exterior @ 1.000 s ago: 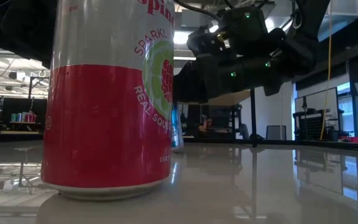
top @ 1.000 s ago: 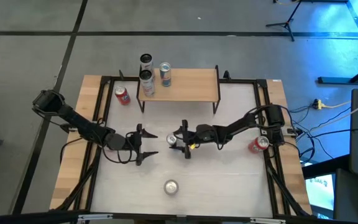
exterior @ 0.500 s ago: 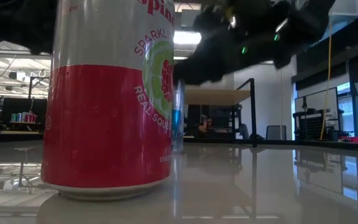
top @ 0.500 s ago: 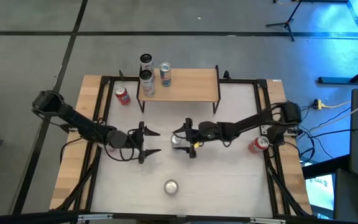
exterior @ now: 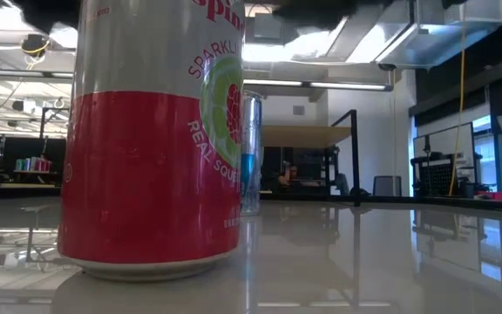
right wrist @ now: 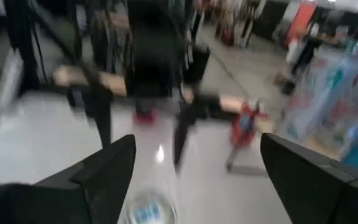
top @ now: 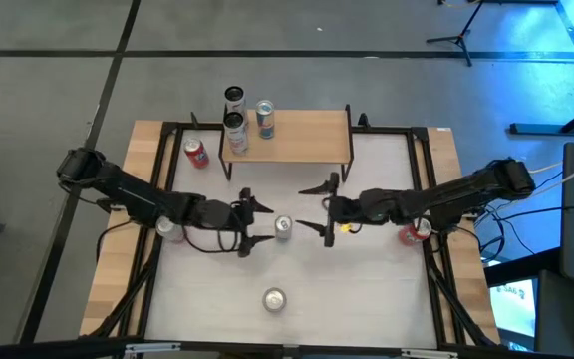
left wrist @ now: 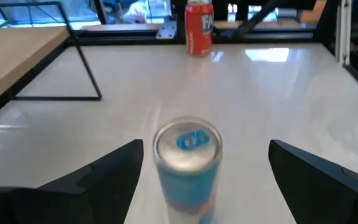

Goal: Place canned beverage on shelf
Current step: Put the blue soda can on the shelf

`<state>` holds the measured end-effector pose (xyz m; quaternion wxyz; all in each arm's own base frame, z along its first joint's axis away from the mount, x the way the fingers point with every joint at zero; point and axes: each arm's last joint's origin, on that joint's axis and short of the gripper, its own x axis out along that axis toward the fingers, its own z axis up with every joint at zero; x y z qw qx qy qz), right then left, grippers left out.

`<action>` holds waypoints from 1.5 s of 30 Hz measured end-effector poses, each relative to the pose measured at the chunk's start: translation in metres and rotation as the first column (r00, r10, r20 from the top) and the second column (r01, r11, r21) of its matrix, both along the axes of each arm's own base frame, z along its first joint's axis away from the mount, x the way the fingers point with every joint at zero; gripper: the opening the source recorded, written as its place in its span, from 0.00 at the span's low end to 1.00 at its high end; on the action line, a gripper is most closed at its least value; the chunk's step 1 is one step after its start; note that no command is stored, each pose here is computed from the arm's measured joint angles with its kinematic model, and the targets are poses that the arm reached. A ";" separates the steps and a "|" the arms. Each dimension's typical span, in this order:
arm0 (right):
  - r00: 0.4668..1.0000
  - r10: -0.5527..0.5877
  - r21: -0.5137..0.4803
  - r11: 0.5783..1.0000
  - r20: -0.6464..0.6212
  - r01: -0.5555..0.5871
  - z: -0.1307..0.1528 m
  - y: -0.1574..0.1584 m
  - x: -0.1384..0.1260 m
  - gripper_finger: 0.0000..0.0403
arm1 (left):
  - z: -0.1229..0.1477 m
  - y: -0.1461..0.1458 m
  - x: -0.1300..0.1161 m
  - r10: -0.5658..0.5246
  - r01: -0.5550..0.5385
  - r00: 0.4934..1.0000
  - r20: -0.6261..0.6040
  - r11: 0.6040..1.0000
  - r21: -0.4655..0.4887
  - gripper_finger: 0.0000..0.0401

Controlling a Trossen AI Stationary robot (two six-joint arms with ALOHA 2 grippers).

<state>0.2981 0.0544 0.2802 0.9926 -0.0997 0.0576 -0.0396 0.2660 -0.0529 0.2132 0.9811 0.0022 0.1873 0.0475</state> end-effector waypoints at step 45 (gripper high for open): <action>0.994 0.063 0.035 0.998 -0.086 -0.060 -0.010 0.006 -0.001 0.85 | 0.069 0.016 0.073 0.008 0.043 0.917 -0.399 0.992 0.119 0.53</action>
